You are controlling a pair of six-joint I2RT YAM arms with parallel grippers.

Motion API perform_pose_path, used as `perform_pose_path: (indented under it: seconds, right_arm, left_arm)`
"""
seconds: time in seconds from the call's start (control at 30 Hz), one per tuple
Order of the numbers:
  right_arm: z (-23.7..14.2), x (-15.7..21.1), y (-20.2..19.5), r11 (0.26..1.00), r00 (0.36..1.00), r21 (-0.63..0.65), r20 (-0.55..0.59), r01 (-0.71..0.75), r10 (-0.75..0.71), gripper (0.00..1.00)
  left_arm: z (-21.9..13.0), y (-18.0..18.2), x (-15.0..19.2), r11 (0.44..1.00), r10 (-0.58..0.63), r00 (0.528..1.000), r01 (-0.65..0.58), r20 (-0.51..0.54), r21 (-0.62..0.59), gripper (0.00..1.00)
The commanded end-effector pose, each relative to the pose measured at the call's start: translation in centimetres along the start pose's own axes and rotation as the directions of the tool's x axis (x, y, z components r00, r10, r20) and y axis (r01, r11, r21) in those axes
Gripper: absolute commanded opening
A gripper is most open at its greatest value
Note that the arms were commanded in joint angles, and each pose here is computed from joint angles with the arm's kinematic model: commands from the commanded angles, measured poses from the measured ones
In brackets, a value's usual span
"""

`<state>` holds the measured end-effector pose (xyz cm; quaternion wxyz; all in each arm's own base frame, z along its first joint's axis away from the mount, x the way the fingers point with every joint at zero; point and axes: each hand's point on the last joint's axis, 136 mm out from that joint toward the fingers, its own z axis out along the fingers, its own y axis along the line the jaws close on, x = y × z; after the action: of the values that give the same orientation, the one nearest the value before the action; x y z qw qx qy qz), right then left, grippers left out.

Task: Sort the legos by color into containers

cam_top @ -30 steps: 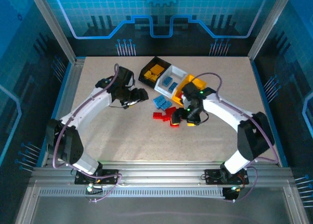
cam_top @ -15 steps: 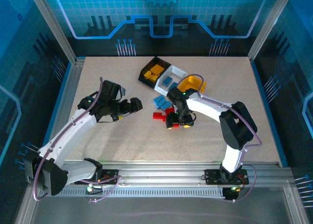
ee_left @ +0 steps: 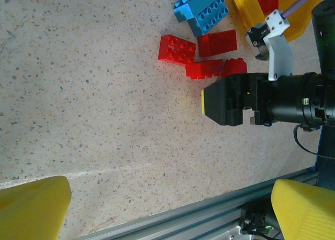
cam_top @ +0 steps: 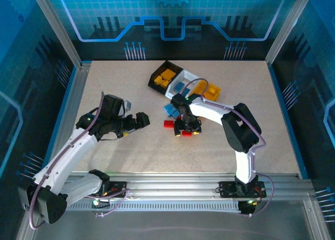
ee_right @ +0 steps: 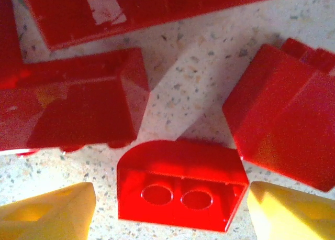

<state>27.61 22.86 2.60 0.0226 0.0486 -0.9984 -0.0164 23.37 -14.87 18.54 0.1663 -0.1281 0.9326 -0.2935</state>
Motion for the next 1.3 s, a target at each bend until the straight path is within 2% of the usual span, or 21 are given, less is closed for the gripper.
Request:
perform_pose_path:
  seconds: [0.0,0.4,0.6,0.8,1.0,1.27]
  right_arm:
    - [0.5,-0.5,-0.5,0.999,1.000,0.029,-0.012,-0.026,0.026,0.76]
    - [0.9,-1.4,-1.0,0.998,1.000,0.068,0.008,-0.016,0.016,0.67]
    - [0.7,-1.1,-1.1,0.998,1.000,0.061,0.014,-0.020,0.019,0.51]
    - [-1.1,-0.2,-1.0,0.999,0.999,0.028,0.033,-0.032,0.031,0.51]
    - [-6.6,0.8,0.1,0.989,0.991,-0.124,0.098,-0.077,0.090,0.51]
    - [-16.0,-3.8,0.4,0.904,0.946,-0.403,0.211,-0.143,0.244,0.52]
  left_arm:
    - [0.0,0.7,1.1,1.000,0.019,0.999,-0.019,-0.040,-0.001,0.99]
    - [-0.3,1.4,1.9,1.000,-0.016,0.999,0.016,-0.034,-0.002,0.99]
    - [-0.5,1.6,1.8,1.000,-0.006,1.000,0.006,-0.023,-0.008,0.99]
    - [-0.2,1.5,1.6,1.000,-0.012,1.000,0.012,-0.016,-0.003,0.99]
    - [0.1,1.5,1.1,1.000,-0.007,1.000,0.007,-0.009,-0.005,0.99]
    - [0.9,1.3,0.5,1.000,-0.020,1.000,0.020,-0.012,-0.004,0.99]
